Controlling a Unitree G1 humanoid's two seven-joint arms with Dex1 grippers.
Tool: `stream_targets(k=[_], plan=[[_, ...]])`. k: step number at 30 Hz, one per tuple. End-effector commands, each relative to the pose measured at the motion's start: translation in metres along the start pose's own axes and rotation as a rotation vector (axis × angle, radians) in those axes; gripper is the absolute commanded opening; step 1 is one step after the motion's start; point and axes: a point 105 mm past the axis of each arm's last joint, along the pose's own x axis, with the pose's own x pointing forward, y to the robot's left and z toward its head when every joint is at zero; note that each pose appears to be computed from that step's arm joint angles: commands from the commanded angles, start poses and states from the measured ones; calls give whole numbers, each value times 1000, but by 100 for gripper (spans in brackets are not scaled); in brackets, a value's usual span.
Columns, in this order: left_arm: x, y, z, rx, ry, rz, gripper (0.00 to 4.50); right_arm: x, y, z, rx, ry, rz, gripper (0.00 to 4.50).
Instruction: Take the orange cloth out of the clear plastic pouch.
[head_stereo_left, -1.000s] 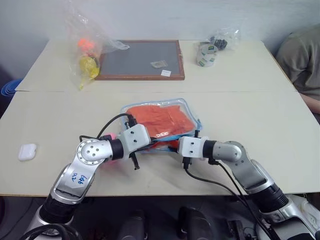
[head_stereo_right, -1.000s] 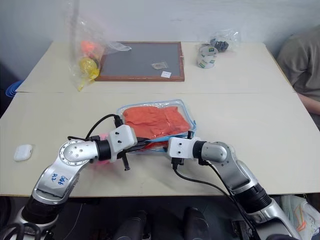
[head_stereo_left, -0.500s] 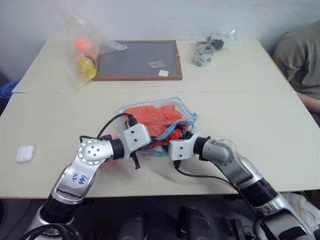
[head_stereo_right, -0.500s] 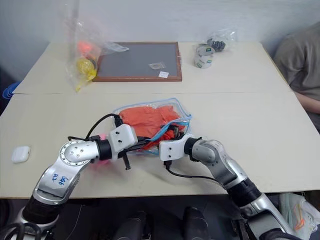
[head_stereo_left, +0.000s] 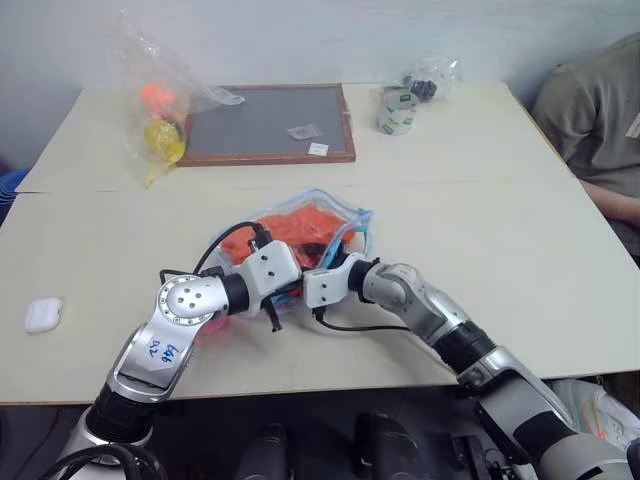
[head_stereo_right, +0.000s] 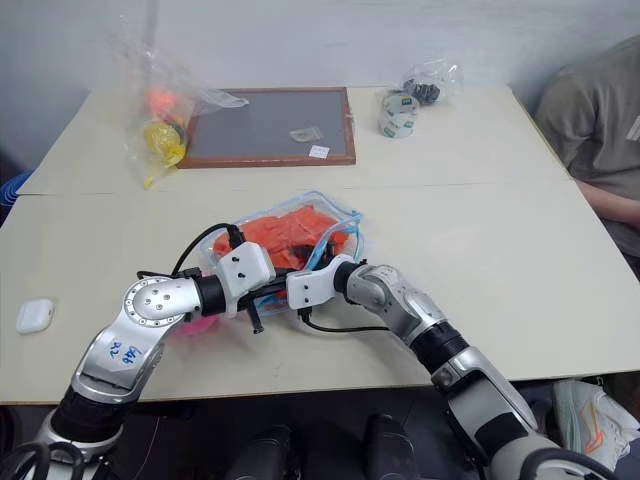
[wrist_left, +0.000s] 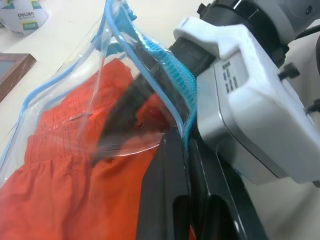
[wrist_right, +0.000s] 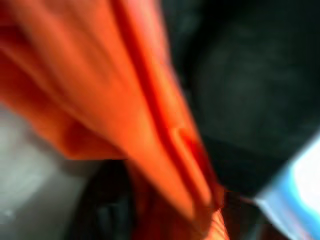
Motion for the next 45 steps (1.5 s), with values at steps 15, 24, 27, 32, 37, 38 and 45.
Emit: stream_targets(k=[15, 24, 27, 32, 37, 38, 45], plan=[[-4, 20, -16, 79, 65, 106, 0, -62, -8, -4, 48, -11, 130, 1], [-2, 27, -20, 77, 67, 129, 0, -116, -10, 32, 349, -207, 329, 1], [-1, 26, -21, 77, 67, 125, 0, -136, -13, 43, 477, -277, 429, 1], [-1, 27, -24, 80, 71, 123, 0, -168, -25, 52, 621, -332, 557, 1], [1, 34, -13, 80, 25, 140, 0, -163, -25, 59, 743, -364, 583, 1], [2, 35, -9, 79, 13, 141, 0, -158, -19, 59, 746, -355, 588, 1], [3, 33, -12, 123, 45, 127, 0, -169, -19, 55, 802, -317, 596, 1]])
